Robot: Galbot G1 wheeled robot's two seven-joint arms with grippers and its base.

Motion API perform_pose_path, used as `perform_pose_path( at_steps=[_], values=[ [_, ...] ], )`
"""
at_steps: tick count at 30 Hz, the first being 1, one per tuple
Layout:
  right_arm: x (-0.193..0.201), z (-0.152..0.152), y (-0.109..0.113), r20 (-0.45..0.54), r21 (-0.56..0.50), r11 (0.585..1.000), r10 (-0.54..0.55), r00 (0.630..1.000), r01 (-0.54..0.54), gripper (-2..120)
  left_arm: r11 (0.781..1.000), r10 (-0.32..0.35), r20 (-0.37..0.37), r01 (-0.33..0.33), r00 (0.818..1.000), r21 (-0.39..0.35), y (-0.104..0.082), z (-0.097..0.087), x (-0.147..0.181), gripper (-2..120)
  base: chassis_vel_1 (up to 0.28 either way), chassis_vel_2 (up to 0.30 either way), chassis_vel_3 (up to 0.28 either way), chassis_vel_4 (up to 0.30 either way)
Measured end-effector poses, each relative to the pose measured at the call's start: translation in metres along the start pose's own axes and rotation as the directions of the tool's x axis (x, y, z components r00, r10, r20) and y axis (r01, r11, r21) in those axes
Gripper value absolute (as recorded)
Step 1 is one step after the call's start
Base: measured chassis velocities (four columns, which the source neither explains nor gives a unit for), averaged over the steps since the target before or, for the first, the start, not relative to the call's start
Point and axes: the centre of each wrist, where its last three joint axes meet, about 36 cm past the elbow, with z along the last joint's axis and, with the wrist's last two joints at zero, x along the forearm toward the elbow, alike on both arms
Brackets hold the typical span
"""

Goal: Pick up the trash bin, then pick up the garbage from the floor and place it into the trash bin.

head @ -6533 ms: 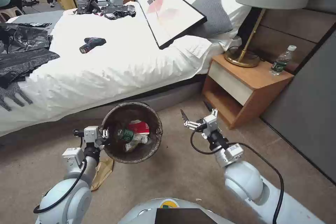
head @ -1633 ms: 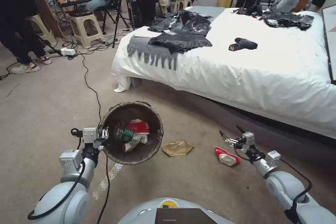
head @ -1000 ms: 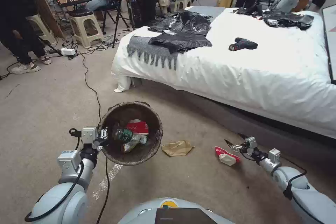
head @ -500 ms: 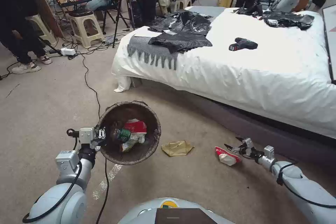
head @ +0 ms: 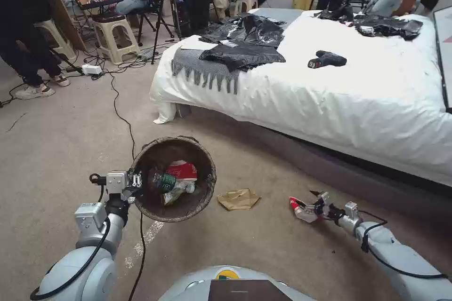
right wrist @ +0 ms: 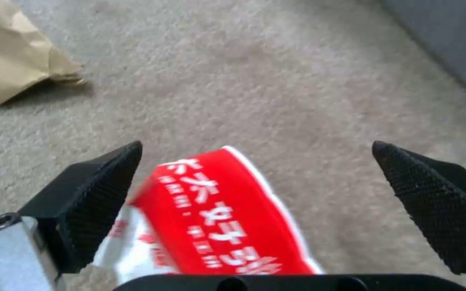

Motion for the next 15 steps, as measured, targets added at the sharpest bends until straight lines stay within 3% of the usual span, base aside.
perform_pose_path(
  at_steps=[6,15],
  values=[
    [-0.011,0.011,0.020,-0.008,-0.011,1.000,-0.018,1.000,0.018,100,1.000,0.001,-0.001,-0.001,1.000,-0.001,0.000,0.000,0.000,3,0.000,0.000,0.000,0.000],
    [-0.014,0.021,0.029,-0.015,-0.025,1.000,-0.015,1.000,0.015,100,1.000,0.002,-0.002,-0.002,1.000,-0.003,0.000,0.001,-0.001,3,0.000,0.000,0.000,0.000]
  ],
)
